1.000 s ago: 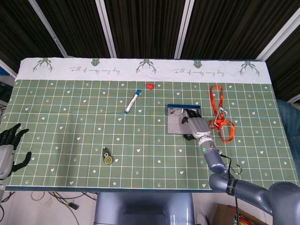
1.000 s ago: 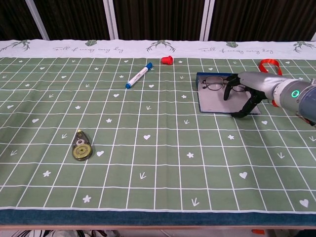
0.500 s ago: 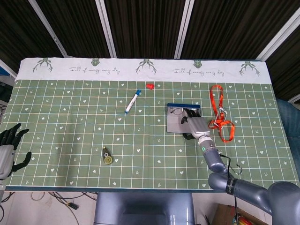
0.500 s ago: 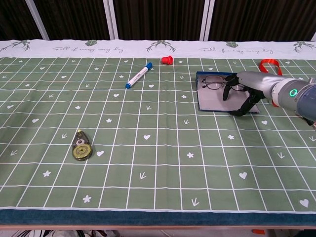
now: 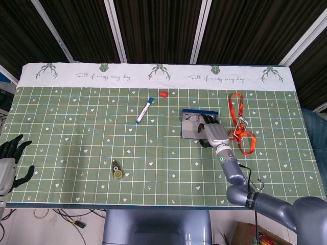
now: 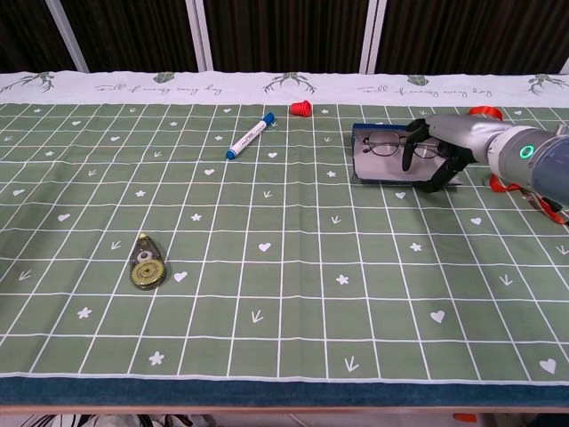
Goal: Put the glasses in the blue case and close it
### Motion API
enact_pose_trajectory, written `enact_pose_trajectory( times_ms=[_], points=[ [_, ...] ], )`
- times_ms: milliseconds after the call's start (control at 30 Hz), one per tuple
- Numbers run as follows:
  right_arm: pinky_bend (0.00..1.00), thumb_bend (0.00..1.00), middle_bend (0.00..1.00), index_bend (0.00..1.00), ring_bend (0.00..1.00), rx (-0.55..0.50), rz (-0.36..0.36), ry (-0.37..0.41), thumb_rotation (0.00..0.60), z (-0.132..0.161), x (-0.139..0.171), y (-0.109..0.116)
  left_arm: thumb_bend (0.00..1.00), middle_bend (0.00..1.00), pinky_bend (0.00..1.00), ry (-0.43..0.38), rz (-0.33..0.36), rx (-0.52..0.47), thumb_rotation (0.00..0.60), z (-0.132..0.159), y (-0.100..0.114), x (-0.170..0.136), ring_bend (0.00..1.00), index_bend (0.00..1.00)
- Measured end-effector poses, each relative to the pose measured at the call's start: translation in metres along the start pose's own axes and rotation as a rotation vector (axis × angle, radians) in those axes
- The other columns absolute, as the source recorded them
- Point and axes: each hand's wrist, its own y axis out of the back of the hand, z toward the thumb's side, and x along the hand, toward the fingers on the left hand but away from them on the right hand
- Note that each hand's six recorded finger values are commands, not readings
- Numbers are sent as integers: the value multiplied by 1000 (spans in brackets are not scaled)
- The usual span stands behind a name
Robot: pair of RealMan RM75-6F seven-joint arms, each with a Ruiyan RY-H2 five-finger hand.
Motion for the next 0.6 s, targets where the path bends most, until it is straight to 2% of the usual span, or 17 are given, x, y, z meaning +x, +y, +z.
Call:
enact_pose_trajectory(
  times_ms=[600],
  points=[
    [175, 457, 6, 444, 18, -30, -61, -33, 600, -3, -25, 19, 403, 7, 0, -2, 0, 0, 600, 0, 0, 0, 0, 151]
  ],
)
